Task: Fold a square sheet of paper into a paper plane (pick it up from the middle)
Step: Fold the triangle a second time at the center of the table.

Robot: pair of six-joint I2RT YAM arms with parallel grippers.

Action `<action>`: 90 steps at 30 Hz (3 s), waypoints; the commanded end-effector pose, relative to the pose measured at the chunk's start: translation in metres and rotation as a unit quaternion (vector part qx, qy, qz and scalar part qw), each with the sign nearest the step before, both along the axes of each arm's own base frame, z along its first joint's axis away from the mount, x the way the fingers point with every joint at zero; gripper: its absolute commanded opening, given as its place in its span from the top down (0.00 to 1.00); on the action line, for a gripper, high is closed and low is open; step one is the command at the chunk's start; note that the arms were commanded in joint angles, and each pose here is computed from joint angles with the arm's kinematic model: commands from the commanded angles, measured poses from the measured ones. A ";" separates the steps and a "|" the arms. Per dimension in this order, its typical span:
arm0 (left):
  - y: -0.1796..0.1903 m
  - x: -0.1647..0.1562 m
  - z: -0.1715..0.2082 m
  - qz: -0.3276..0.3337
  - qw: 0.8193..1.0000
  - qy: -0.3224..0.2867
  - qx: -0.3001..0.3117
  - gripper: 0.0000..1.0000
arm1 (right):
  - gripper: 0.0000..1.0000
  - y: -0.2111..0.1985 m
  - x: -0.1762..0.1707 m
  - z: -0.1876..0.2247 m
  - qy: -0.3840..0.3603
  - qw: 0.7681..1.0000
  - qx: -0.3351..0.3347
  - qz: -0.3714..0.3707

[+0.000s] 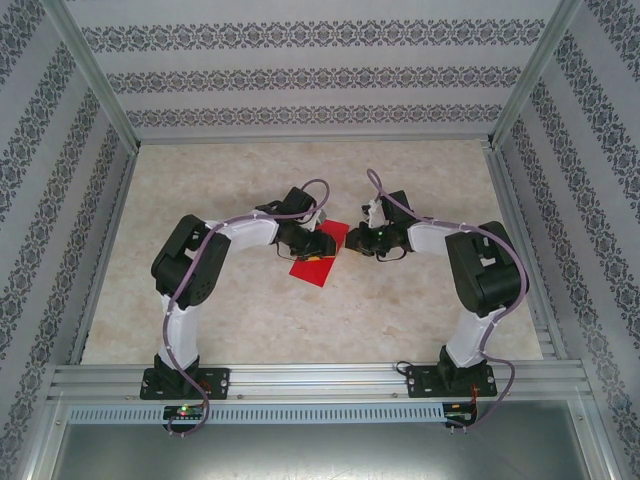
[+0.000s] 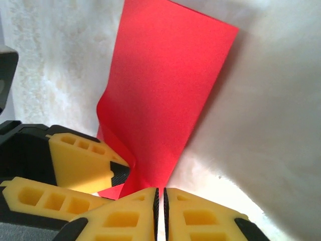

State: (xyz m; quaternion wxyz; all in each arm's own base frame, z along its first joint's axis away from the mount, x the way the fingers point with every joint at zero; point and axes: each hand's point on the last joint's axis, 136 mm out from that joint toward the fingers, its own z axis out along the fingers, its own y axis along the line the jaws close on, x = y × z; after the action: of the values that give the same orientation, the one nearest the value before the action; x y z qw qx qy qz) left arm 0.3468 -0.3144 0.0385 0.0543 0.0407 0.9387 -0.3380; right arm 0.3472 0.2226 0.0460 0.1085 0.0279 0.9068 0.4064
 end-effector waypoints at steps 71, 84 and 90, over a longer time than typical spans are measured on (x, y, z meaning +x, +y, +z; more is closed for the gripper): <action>0.016 0.024 -0.012 0.077 0.995 0.013 -0.057 0.58 | 0.77 0.052 -0.044 -0.013 -0.001 0.998 0.034 0.049; 0.012 0.032 0.010 0.083 0.993 -0.002 -0.080 0.57 | 0.80 0.034 -0.052 -0.049 0.023 0.997 -0.051 0.051; 0.013 0.033 0.027 0.081 0.993 -0.012 -0.089 0.57 | 0.81 0.030 -0.055 -0.059 0.030 0.994 -0.083 0.060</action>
State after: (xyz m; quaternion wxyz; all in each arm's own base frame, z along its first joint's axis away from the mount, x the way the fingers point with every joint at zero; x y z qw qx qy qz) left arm 0.3674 -0.3014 0.0359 0.0705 -0.0414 0.9170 -0.3905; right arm 0.2996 0.2673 0.0197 0.0738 -0.0217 0.9145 0.3973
